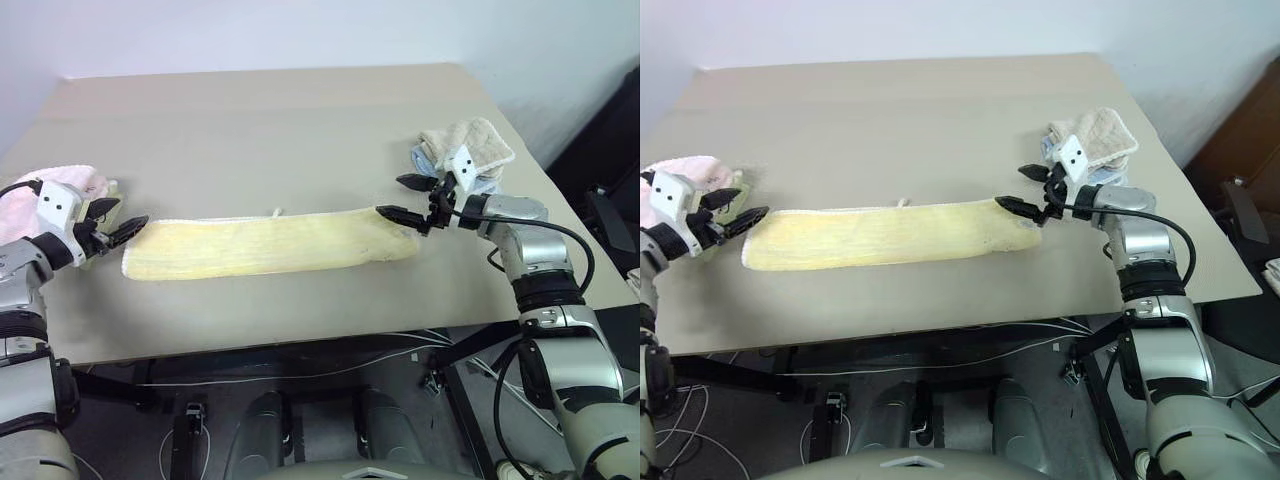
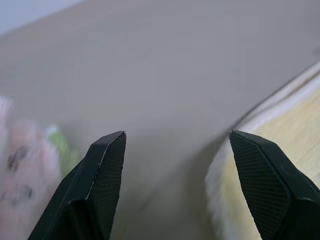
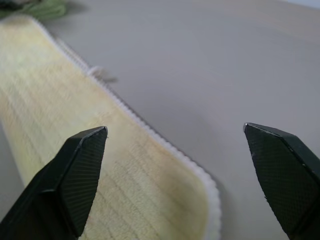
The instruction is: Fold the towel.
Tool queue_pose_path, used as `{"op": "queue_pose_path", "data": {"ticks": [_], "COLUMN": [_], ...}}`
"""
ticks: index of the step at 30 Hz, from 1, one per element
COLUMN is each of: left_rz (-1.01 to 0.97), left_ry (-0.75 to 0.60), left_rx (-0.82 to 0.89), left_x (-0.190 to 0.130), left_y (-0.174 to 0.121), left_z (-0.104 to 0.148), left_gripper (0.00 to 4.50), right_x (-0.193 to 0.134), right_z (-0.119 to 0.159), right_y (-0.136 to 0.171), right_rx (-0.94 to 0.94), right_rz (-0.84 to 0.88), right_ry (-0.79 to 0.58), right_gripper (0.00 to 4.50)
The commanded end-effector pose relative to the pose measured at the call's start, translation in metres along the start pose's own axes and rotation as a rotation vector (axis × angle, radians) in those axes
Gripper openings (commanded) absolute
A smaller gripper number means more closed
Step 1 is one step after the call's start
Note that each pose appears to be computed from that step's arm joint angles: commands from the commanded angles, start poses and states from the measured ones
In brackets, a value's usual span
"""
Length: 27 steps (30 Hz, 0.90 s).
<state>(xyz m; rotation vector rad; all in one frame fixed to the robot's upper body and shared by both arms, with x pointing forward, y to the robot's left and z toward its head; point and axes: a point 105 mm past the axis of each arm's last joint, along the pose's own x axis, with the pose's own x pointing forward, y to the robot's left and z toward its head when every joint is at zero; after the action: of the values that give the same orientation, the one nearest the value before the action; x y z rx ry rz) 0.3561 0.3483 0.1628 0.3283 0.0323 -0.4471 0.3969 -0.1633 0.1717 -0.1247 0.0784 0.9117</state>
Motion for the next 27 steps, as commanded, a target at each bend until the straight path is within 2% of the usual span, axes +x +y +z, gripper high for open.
{"op": "queue_pose_path", "data": {"ticks": [1, 3, 6, 9, 13, 16, 18, 27], "left_rz": [-0.041, -0.086, -0.174, -0.211, -0.283, -0.341, -0.388, -0.419], "left_ry": [-0.129, -0.147, -0.149, -0.098, -0.231, -0.245, -0.226, -0.216], "left_rx": [-0.014, -0.056, -0.117, -0.1, -0.247, -0.297, -0.314, -0.331], "left_x": [-0.002, -0.002, -0.002, 0.001, 0.014, 0.018, 0.023, 0.035], "left_y": [-0.002, -0.01, -0.03, -0.05, -0.088, -0.112, -0.131, -0.155], "left_z": [0.027, 0.03, 0.034, 0.033, 0.066, 0.074, 0.074, 0.075], "left_gripper": [3.49, 3.49, 3.49, 3.49, 3.49, 3.49, 3.49, 3.49], "right_x": [-0.017, -0.023, -0.037, -0.051, -0.071, -0.075, -0.076, -0.078], "right_z": [0.01, 0.007, 0.004, -0.002, -0.007, -0.008, -0.022, -0.066], "right_y": [0.0, 0.002, 0.004, 0.009, 0.015, 0.019, 0.023, 0.042], "right_rx": [0.076, 0.138, 0.331, 0.502, 0.765, 0.914, 1.034, 1.224], "right_rz": [-0.007, -0.006, -0.017, -0.006, 0.003, 0.02, 0.014, -0.064], "right_ry": [-0.038, -0.029, -0.022, 0.015, 0.029, -0.002, 0.003, 0.078], "right_gripper": [4.44, 4.44, 4.44, 4.44, 4.44, 4.44, 4.44, 4.44]}}
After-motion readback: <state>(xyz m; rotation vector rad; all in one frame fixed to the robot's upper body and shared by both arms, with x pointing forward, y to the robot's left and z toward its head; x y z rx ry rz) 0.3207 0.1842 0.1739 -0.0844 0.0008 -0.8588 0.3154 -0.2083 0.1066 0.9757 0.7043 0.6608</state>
